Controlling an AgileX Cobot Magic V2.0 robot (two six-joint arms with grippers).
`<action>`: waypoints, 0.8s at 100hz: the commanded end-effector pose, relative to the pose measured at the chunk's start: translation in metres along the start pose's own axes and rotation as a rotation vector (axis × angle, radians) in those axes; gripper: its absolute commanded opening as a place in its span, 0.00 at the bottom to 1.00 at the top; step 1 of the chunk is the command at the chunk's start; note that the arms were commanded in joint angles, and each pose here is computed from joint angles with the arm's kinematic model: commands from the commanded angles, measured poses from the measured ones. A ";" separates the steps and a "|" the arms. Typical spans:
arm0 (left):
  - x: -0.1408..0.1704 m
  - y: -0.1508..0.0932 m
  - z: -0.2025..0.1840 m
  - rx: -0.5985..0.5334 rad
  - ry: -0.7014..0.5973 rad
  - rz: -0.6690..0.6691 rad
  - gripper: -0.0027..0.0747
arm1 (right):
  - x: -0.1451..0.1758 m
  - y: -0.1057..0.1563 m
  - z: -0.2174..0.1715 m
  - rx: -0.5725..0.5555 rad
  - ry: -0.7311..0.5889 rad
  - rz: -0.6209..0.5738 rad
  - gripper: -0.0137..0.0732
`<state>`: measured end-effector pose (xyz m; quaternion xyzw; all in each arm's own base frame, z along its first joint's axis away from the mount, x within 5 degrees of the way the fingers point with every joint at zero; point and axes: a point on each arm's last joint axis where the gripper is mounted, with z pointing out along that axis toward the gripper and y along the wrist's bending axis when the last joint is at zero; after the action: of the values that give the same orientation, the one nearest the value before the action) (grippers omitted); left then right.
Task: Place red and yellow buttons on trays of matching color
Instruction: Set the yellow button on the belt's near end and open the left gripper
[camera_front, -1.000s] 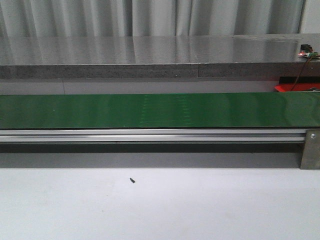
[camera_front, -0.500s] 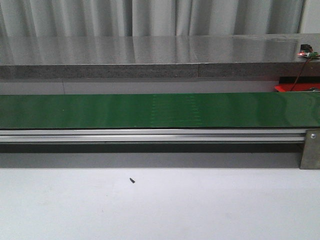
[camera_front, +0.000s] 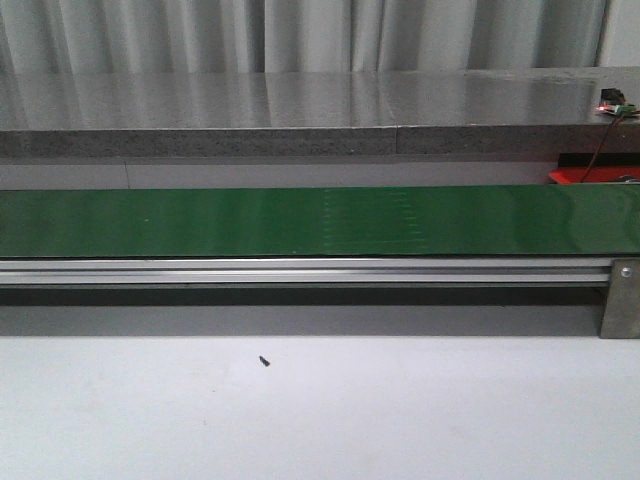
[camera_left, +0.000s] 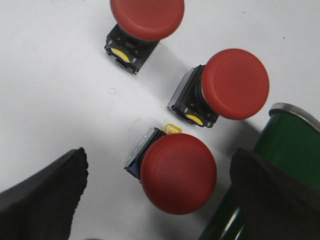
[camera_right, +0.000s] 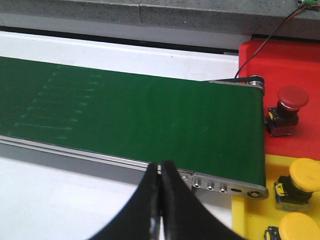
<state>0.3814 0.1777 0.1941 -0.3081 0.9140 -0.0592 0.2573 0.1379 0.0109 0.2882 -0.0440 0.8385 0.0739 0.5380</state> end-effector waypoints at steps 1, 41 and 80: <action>-0.016 -0.007 -0.019 0.023 -0.112 -0.004 0.75 | -0.013 -0.002 -0.004 0.028 -0.081 0.006 0.08; -0.016 -0.004 -0.008 0.015 -0.112 -0.010 0.62 | -0.013 -0.002 -0.004 0.027 -0.081 0.007 0.08; -0.016 -0.004 -0.009 0.015 -0.119 -0.010 0.38 | -0.013 -0.002 -0.004 0.027 -0.081 0.007 0.08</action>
<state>0.3865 0.1814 0.1754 -0.3138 0.9135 -0.0555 0.2530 0.1379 0.0109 0.2882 -0.0440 0.8385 0.0739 0.5380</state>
